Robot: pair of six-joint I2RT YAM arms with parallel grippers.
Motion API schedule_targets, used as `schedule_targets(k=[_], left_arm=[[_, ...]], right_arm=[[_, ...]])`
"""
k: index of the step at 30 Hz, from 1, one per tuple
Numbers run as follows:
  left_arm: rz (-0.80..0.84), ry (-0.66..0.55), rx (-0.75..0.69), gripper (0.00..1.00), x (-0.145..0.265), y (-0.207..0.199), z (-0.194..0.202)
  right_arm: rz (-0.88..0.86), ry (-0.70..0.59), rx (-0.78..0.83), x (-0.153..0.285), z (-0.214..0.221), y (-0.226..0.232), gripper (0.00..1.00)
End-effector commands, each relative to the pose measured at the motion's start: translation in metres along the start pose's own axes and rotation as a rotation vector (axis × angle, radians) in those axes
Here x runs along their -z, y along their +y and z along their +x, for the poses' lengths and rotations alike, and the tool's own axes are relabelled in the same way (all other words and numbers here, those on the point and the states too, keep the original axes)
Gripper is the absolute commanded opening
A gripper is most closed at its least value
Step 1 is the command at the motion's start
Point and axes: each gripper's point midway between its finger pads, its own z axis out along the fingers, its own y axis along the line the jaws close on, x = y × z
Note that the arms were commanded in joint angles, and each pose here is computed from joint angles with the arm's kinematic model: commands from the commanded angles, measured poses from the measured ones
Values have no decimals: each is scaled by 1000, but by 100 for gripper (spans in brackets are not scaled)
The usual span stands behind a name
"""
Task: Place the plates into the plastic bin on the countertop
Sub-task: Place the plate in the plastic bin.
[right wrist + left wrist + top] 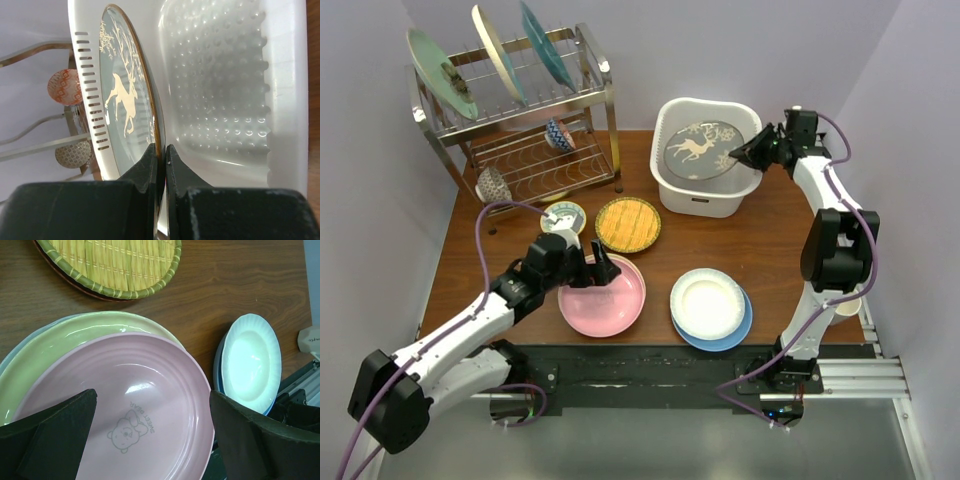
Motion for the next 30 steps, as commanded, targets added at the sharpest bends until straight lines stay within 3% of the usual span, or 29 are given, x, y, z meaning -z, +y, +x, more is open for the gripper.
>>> schedule_targets(k=[1,15,30], left_arm=[[50,-14,-2,100,-3,-10,-3],[102,-18,0,99,-5,-20,-5],[105,-15,2,99,-4,-19,-2]], right_arm=[[-111,-67,77,10,-24,38,0],[-51,-11,107,-13,-12,21,0],[-12,13,156,-21,-6,19,8]])
